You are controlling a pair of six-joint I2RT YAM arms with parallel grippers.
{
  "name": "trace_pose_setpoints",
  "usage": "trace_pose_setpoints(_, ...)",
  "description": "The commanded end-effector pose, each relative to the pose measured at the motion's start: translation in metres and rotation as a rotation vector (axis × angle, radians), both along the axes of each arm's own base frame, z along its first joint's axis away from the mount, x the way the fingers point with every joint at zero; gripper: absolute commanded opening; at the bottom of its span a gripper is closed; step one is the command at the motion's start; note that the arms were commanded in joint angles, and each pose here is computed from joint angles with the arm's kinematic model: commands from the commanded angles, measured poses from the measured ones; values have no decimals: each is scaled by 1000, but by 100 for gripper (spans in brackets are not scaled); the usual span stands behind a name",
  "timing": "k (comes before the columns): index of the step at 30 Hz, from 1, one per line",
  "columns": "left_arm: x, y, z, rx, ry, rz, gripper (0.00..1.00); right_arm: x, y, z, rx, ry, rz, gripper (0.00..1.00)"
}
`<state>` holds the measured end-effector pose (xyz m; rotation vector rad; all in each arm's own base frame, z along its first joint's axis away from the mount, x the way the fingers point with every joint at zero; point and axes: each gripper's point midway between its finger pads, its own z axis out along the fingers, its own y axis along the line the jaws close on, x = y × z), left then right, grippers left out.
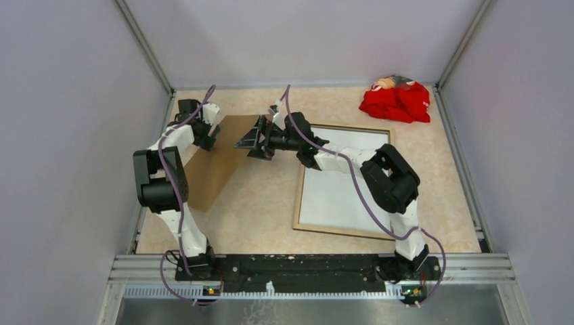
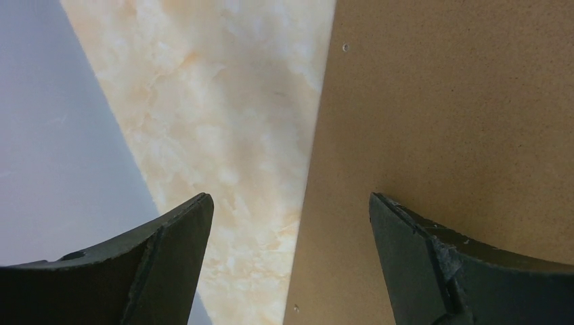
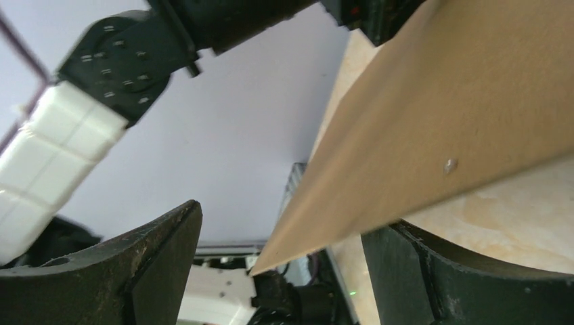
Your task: Put the photo into the frame
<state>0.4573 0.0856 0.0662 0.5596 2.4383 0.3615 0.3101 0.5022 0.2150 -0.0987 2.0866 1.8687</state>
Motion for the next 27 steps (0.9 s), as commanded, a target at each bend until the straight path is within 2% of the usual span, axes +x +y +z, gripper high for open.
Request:
trace_pose_setpoints(1,-86,-75,-68,-284,394,-88,94,17,13,42,-30,-196,-142,84)
trace_pose_setpoints(6,-87,-81,-64,-304,396,-96,94,32,3,41,-103,-229,-300,83)
trace_pose_setpoints(8,-88,-81,-64,-304,398,-94,94,34,1,42,-102,-222,-338,78)
trace_pose_setpoints(13,-84,-79,-60,-297,384,-83,94,39,-13,43,-135,-186,-423,57)
trace_pose_setpoints(18,-68,-79,-38,-297,334,-81,99,43,-30,43,-213,-131,-487,10)
trace_pose_setpoints(20,-58,-83,-16,-314,293,-104,99,48,-34,46,-242,-107,-495,1)
trace_pose_setpoints(23,-43,-97,36,-360,205,-179,98,63,-44,52,-282,-68,-506,0)
trace_pose_setpoints(27,-32,-129,141,-466,25,-344,98,94,-67,65,-275,-11,-511,0)
